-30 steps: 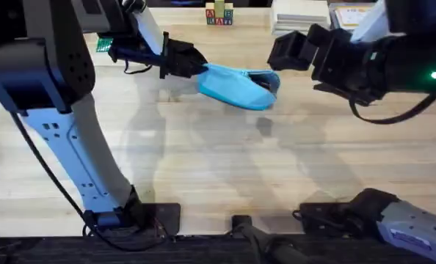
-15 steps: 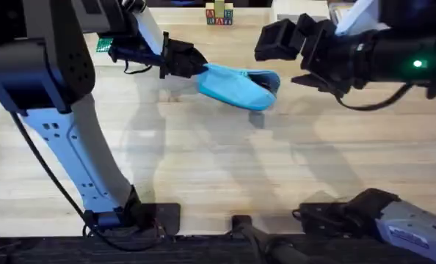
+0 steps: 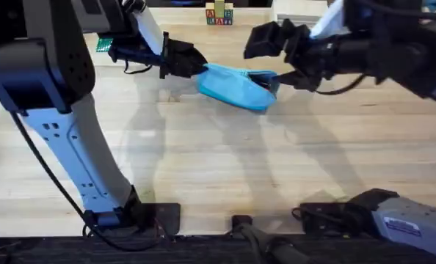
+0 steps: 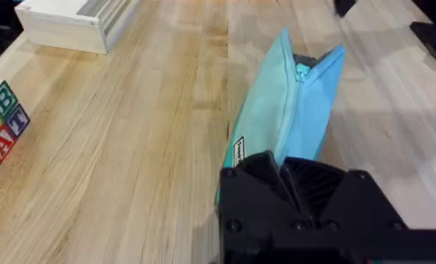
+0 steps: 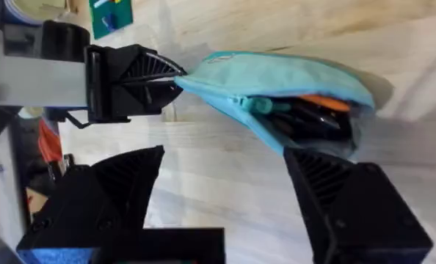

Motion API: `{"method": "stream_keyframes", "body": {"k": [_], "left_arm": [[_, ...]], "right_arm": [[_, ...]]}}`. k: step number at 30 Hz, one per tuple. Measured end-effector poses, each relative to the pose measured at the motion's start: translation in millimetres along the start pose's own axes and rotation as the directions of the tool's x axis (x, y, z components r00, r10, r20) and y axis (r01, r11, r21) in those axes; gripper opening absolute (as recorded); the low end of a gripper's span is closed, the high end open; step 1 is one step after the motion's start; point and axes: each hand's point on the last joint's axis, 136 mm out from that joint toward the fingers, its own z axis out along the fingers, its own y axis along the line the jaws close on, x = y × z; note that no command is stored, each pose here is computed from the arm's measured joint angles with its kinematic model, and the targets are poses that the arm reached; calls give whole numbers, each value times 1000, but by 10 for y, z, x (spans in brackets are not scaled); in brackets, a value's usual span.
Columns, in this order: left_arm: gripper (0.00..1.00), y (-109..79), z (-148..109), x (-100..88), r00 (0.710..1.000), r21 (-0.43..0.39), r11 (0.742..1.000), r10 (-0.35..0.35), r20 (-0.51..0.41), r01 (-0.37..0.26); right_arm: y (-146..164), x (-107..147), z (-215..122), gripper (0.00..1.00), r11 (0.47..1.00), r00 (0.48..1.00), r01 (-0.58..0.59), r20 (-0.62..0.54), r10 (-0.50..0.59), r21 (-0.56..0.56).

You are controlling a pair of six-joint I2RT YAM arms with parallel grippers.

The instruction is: Unzip the bag, pick up the pens from the table one at a time and place them inside, then zip the bag closed.

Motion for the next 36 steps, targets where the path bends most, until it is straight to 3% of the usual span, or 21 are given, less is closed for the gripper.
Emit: {"method": "stream_keyframes", "body": {"k": [8, 19, 36], "left_arm": [[42, -1, 1, 1, 1000, 0, 1000, 0, 0, 0], [42, -4, 1, 0, 1000, 1, 1000, -2, 0, 2], [42, -23, 0, 2, 1000, 5, 1000, -18, -2, 18]], "right_arm": [[-89, 56, 467, 995, 1000, 996, -19, -92, 19, -7], [-265, 141, 793, 995, 997, 985, -72, -152, 75, 31], [-137, 76, 810, 996, 990, 981, -140, -139, 136, -20]]}}
